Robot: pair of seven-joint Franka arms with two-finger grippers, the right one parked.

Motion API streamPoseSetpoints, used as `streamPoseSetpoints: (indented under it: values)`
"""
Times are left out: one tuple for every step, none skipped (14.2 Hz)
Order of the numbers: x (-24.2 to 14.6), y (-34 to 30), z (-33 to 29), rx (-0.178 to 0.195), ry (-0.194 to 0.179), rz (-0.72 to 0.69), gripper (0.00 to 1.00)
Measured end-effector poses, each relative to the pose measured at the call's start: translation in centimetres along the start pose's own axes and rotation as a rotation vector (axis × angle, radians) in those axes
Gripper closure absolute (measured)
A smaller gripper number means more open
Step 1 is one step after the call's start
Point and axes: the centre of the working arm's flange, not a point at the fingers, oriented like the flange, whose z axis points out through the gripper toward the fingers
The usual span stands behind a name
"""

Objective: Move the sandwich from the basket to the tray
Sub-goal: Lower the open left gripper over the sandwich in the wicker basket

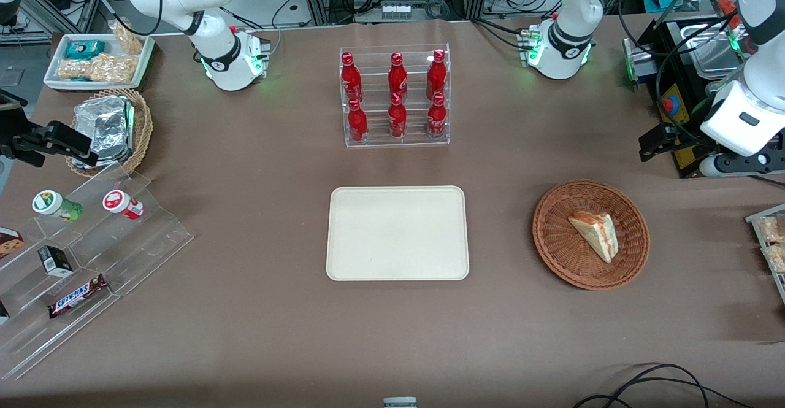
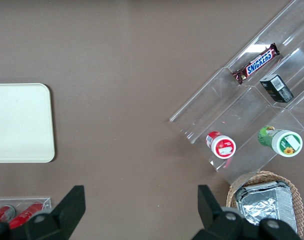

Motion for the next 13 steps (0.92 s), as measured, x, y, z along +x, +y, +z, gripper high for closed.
streamPoseSetpoints:
  values:
    - [0.0, 0.0, 0.1, 0.000, -0.003, 0.001, 0.00]
    - [0.0, 0.0, 0.3, 0.001, -0.008, 0.002, 0.00]
    - [0.1, 0.1, 0.6, 0.002, -0.019, 0.002, 0.00]
    - [0.1, 0.1, 1.3, 0.003, -0.034, 0.002, 0.00]
    - [0.3, 0.1, 2.5, 0.005, -0.056, 0.002, 0.00]
    - [0.8, 0.1, 4.1, 0.007, -0.081, 0.003, 0.00]
    - [1.5, 0.1, 5.9, 0.007, -0.101, 0.003, 0.00]
    - [2.4, 0.2, 8.0, 0.007, -0.115, 0.003, 0.00]
    - [3.3, 0.2, 10.3, 0.006, -0.123, 0.003, 0.00]
    - [4.0, 0.2, 12.8, 0.004, -0.120, 0.001, 0.00]
    - [4.5, 0.2, 15.4, 0.001, -0.107, -0.002, 0.00]
    - [4.8, 0.1, 17.9, -0.001, -0.088, -0.010, 0.00]
    - [4.7, 0.0, 20.4, -0.003, -0.072, -0.035, 0.00]
